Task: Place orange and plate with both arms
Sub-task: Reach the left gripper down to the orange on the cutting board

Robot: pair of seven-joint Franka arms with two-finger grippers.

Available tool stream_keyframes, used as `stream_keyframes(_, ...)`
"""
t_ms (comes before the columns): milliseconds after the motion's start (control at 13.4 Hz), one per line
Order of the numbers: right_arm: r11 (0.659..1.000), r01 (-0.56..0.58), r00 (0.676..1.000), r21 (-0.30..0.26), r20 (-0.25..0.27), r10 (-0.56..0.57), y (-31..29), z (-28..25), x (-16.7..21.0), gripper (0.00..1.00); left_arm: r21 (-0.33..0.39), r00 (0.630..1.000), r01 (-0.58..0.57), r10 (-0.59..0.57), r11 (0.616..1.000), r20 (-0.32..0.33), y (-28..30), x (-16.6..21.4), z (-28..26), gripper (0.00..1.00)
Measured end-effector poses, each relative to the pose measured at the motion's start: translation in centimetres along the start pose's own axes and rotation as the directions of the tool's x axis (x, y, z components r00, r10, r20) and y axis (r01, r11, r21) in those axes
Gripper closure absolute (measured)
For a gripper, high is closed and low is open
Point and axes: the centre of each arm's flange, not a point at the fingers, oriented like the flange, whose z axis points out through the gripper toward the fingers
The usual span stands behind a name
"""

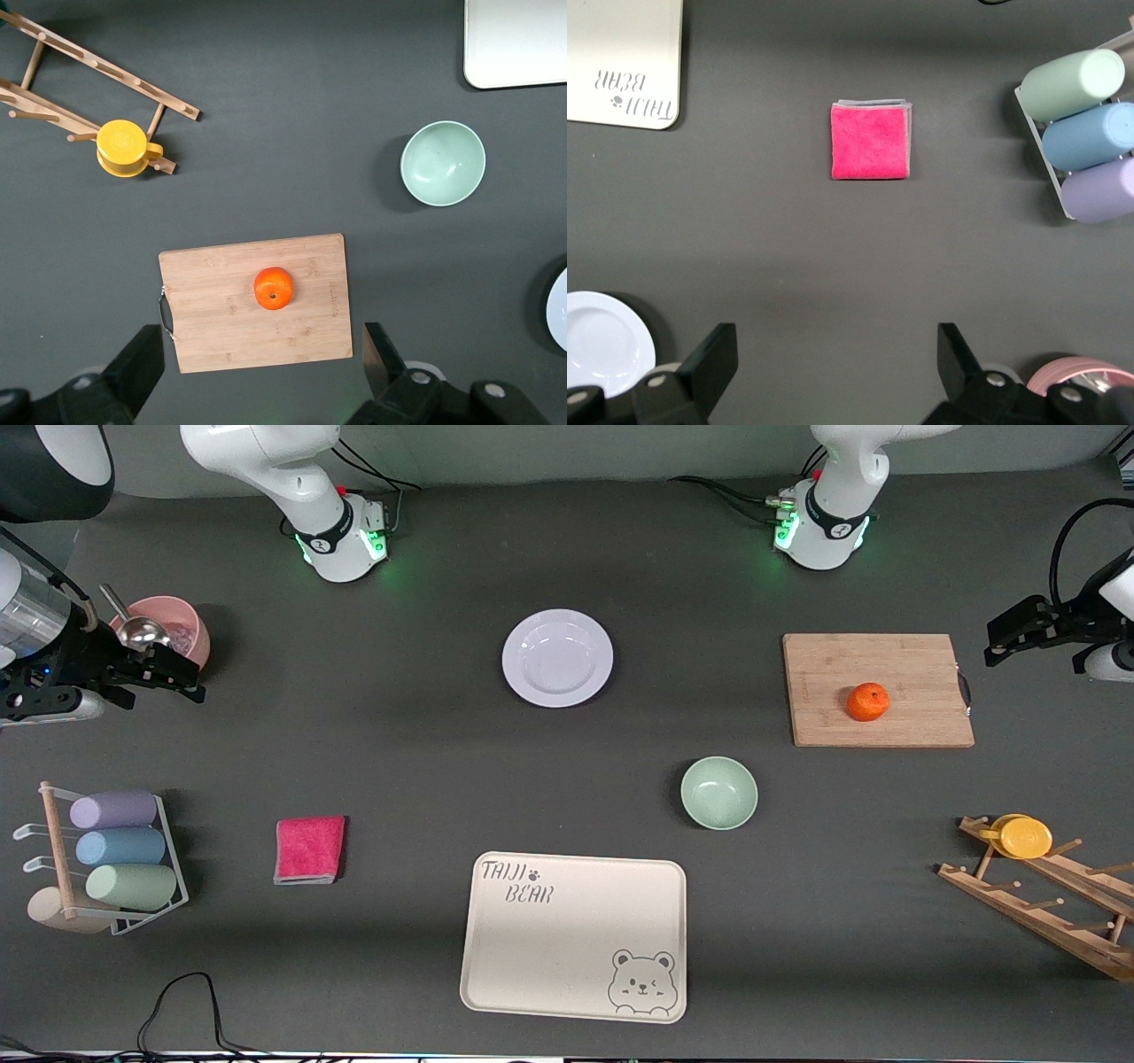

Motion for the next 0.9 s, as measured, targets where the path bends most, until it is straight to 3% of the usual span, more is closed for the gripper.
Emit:
stream_keyframes(299,1.0,0.007,1.0,-0.008,0.009,-0.007,-1.5,-0.1,-0.2,0.0,-0.003,1.0,0.0,0.001,1.0,0.03,0.0,-0.1,0.8,0.0)
stream_keyframes(523,1.0,0.004,1.0,-0.008,0.009,-0.004,-1.3,-0.1,-0.1,0.0,-0.013,0.989,0.002,0.0,1.0,0.145,0.0,-0.6,6.3,0.0)
stream_keyframes(897,1.0,0.004,1.0,-0.008,0.005,-0.004,-1.2,-0.5,0.0,0.0,0.009,0.998,0.034,-0.035,0.999,0.048,-0.9,-3.6,25.1,0.0)
